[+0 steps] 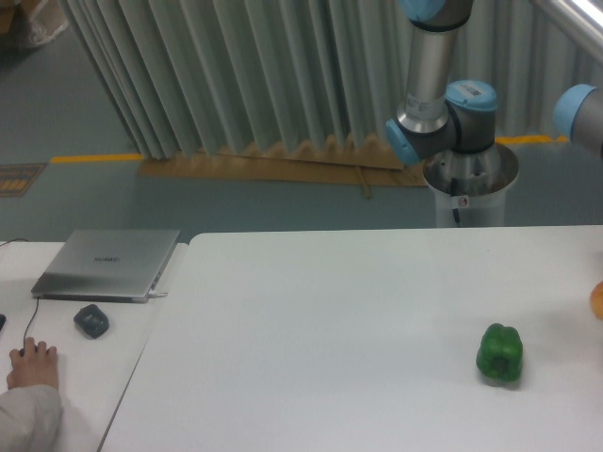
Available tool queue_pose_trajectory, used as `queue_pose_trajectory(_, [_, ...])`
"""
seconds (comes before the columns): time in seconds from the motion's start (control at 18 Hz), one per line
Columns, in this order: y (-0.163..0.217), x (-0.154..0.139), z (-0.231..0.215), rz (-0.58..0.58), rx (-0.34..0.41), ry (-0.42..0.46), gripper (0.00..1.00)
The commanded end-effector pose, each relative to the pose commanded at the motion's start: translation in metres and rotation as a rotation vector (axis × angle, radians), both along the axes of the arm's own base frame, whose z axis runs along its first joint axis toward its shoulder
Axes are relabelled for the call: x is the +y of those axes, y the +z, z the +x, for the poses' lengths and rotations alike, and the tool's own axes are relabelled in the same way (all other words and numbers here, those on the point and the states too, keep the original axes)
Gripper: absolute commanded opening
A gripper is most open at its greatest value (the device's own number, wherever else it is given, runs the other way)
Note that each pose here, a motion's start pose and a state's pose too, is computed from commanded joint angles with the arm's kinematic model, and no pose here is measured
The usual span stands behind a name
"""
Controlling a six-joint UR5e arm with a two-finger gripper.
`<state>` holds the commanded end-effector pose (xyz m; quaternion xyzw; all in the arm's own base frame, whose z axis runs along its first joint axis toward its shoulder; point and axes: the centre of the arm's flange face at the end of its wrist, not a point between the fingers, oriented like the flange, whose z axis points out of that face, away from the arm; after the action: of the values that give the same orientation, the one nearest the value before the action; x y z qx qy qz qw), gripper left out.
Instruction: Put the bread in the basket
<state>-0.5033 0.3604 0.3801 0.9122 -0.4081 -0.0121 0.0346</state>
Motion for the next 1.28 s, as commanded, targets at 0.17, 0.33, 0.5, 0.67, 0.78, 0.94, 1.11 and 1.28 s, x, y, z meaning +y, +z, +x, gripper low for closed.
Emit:
queue_pose_trajectory(0.17, [0.001,-0.006,-0.004,0.003,0.004,-0.008,0.31])
queue_pose_trajectory(0.33, [0.002,-0.022,-0.017,-0.003,0.005,-0.052,0.31])
queue_pose_trajectory(0.5, [0.002,-0.049,-0.035,-0.007,0.000,-0.117,0.31])
queue_pose_trajectory(0.67, [0.001,-0.055,-0.040,-0.005,-0.003,-0.121,0.31])
queue_pose_trajectory(0.78, [0.000,-0.067,-0.046,-0.003,-0.007,-0.101,0.31])
queue_pose_trajectory(0.94, [-0.002,-0.090,-0.060,0.024,-0.017,-0.106,0.31])
queue_pose_trajectory(1.11, [-0.010,-0.112,-0.076,0.070,-0.026,-0.090,0.31])
queue_pose_trajectory(1.28, [-0.021,-0.105,-0.086,0.129,0.024,-0.074,0.31])
